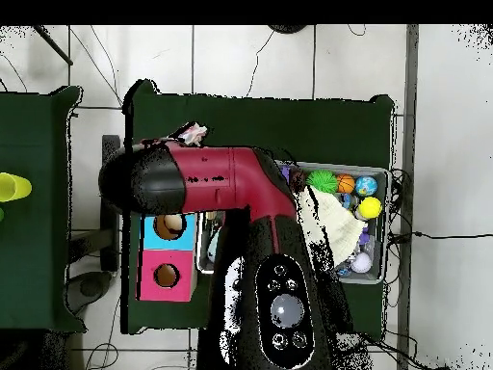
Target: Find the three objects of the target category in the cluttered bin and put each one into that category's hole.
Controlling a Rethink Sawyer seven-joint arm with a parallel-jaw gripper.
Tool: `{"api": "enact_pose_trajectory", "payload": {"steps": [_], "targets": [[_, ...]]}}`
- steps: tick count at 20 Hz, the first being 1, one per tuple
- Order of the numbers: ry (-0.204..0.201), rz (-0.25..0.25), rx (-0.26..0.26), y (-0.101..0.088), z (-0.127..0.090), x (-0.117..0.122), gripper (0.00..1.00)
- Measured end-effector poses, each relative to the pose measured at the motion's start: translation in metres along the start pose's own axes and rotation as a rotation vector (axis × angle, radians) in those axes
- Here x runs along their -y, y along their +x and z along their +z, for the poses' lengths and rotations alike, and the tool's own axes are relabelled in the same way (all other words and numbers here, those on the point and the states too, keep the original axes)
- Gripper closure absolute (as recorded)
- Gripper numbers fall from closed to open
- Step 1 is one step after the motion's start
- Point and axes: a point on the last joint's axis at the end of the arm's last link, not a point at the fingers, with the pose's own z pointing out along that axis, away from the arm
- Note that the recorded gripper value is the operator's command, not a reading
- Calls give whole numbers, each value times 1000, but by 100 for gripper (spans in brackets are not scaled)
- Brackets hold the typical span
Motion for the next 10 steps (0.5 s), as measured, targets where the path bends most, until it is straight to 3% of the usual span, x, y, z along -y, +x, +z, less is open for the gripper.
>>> {"api": "enact_pose_trajectory", "payload": {"steps": [10], "targets": [[31, 0, -58, 18, 37, 5, 100]]}}
